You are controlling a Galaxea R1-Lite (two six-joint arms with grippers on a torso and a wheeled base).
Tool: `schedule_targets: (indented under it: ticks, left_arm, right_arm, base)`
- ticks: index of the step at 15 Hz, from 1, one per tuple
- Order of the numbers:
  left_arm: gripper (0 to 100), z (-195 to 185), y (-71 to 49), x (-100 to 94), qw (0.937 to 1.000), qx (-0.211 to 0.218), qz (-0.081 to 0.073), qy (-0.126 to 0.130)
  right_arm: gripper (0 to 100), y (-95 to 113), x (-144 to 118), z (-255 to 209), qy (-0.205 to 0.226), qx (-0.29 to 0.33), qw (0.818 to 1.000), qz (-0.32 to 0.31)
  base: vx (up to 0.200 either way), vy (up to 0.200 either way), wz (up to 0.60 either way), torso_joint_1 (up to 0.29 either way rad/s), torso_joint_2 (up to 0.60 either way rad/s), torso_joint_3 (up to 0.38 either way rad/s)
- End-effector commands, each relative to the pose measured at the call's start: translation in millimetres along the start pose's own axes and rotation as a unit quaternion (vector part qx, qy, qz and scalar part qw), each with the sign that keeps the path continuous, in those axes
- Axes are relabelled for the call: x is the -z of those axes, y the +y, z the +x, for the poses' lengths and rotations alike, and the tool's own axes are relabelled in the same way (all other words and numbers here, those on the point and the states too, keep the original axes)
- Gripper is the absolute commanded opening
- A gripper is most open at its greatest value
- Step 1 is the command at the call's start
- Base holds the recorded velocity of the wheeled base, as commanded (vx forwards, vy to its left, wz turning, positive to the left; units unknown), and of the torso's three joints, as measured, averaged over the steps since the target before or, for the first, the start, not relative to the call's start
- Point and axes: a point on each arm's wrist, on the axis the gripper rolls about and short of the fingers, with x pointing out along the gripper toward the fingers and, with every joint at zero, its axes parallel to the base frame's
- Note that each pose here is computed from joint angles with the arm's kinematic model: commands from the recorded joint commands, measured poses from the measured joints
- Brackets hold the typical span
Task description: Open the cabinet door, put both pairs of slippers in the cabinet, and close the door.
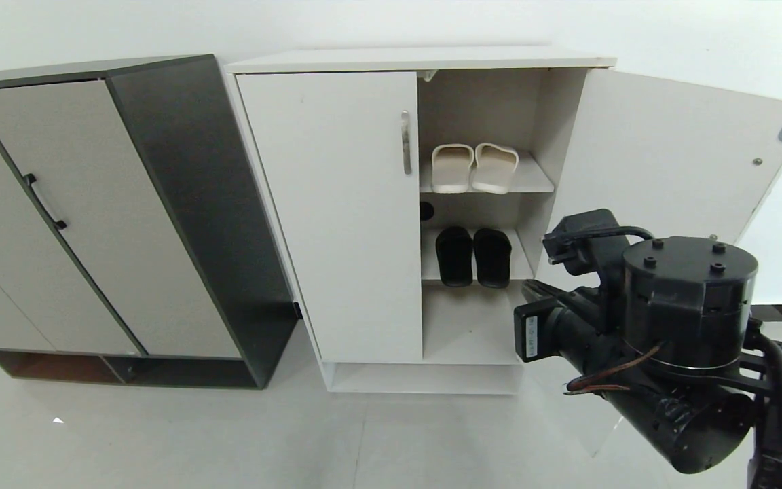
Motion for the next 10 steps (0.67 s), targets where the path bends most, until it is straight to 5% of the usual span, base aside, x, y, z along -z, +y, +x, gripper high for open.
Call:
schedule_targets:
  ticks: [1,6,10]
  left_arm:
    - [0,0.0,0.0,0.0,1.0000,0.000,0.000,0.000]
    - [0,0.0,0.0,0.0,1.0000,0.000,0.000,0.000]
    - [0,0.0,0.0,0.0,1.0000,0.000,-0.001,0.000]
  right_arm:
    - [0,0.0,2.2,2.5,0.003,0.003,1.000,-0.002]
    - [0,-1.3,2.5,3.7,0.001,0.006,1.000,-0.001]
    - [0,-3.2,2.5,5.0,0.001,0.010,1.000,0.000]
  base:
    - [0.000,0.000,0.00,0.000,0.00,0.000]
    - [0.000,0.000,0.00,0.010,-0.15,-0.221]
    - [0.000,0.000,0.00,0.063,-0.52,-0.363]
